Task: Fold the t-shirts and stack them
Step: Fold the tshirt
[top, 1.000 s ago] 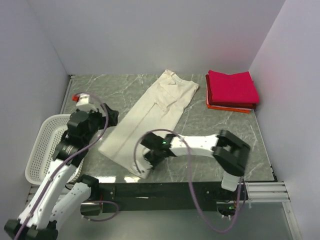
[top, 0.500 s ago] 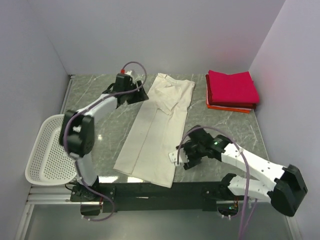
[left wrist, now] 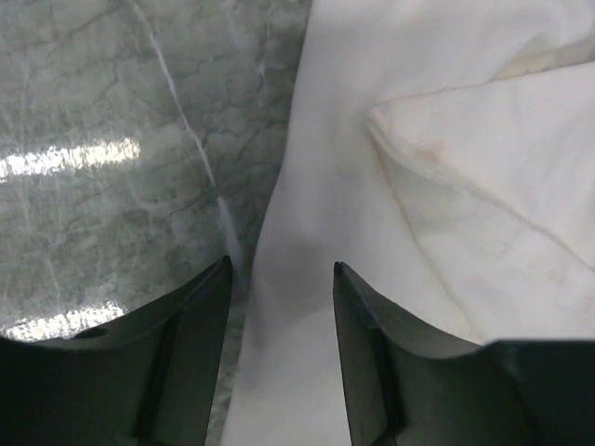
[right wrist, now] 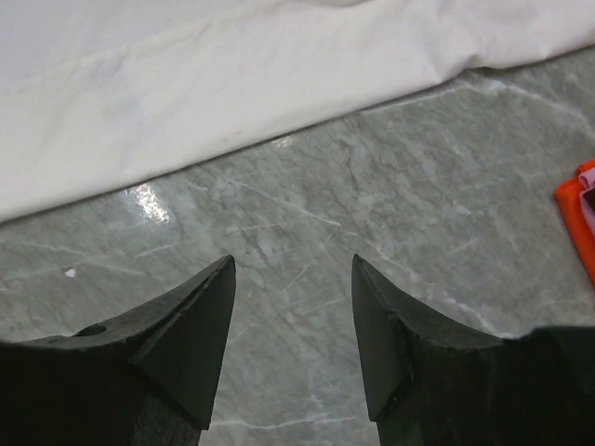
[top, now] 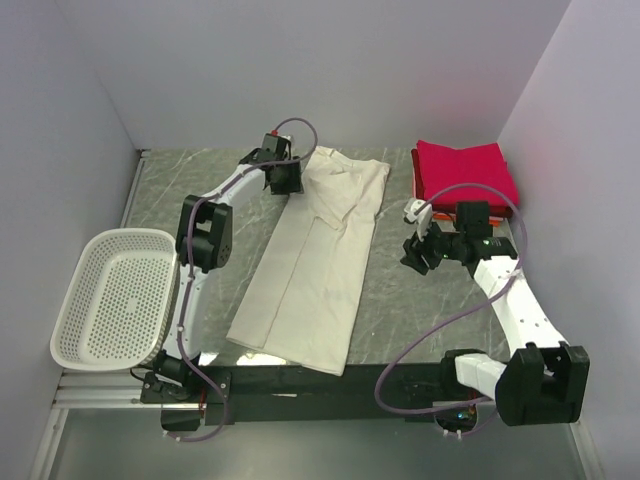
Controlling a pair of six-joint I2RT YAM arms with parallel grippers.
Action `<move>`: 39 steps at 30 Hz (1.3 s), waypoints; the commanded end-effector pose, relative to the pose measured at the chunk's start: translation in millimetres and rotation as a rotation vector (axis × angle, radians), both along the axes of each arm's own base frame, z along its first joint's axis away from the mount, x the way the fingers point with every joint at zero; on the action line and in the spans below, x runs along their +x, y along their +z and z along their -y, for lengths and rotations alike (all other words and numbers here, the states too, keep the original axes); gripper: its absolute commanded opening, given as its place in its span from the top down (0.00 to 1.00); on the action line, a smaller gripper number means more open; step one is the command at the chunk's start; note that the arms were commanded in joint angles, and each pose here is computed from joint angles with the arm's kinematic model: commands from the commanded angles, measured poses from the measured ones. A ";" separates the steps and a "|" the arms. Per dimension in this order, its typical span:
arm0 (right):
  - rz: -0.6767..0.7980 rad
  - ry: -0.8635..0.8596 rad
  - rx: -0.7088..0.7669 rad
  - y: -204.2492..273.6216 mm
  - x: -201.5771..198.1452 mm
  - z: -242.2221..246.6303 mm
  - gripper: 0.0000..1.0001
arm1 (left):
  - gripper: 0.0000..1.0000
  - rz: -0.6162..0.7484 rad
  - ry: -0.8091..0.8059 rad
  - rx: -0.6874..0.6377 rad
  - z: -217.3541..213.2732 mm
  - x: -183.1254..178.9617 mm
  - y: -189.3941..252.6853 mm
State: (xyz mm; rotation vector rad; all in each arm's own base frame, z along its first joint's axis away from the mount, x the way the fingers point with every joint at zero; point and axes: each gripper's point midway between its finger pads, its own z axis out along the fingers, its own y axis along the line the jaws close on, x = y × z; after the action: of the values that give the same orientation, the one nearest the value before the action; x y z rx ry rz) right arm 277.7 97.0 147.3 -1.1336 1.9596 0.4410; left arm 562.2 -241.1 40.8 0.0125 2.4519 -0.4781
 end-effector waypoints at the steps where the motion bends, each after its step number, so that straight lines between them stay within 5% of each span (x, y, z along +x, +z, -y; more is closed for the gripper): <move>1: -0.011 -0.010 0.095 10.7 -2.1 -4.5 0.40 | 0.47 -0.052 -0.027 0.079 -8.0 -9.9 -17.4; 2: -0.026 -0.007 0.101 9.2 -3.1 -5.6 0.41 | 0.50 -0.064 -0.040 0.074 -6.4 -13.0 -22.0; 6: -0.029 -0.013 0.102 12.5 3.6 -5.6 0.41 | 0.93 -0.100 -0.063 0.012 -3.6 -21.6 -23.0; 8: -0.057 -0.030 0.097 7.9 8.8 -3.7 0.41 | 1.00 -0.094 -0.025 0.000 -12.0 -24.6 -17.3; 14: -0.175 -0.086 0.116 -0.9 37.7 -3.8 0.41 | 1.00 -0.099 0.263 -0.047 -108.0 -32.6 0.2; 18: -0.232 -0.116 0.162 1.7 70.7 -8.3 0.41 | 0.99 -0.119 0.299 -0.059 -126.1 -55.2 6.6; 24: -0.364 -0.093 0.157 -9.4 110.2 -51.1 0.41 | 0.61 -0.013 0.336 -0.053 -141.0 -58.3 55.4; 28: -0.408 -0.072 0.148 -14.9 130.6 -91.4 0.41 | 0.53 0.139 0.264 -0.105 -135.0 -51.5 103.5; 34: -0.540 -0.161 0.266 -10.4 176.4 -147.9 0.44 | 0.55 0.095 0.115 -0.211 -102.6 -43.1 116.0; 37: -0.568 -0.133 0.310 -13.8 187.7 -176.5 0.51 | 0.69 0.092 0.096 -0.220 -98.2 -31.8 110.1; 39: -0.560 -0.145 0.332 -9.6 193.1 -186.2 0.54 | 0.88 0.049 0.090 -0.229 -94.5 -26.8 91.9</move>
State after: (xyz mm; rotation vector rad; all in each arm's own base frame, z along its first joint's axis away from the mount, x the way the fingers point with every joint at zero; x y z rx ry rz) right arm 463.2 263.0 108.3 -0.7745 2.3439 0.9788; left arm 529.9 -134.8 150.1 -0.2279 2.2857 -0.6408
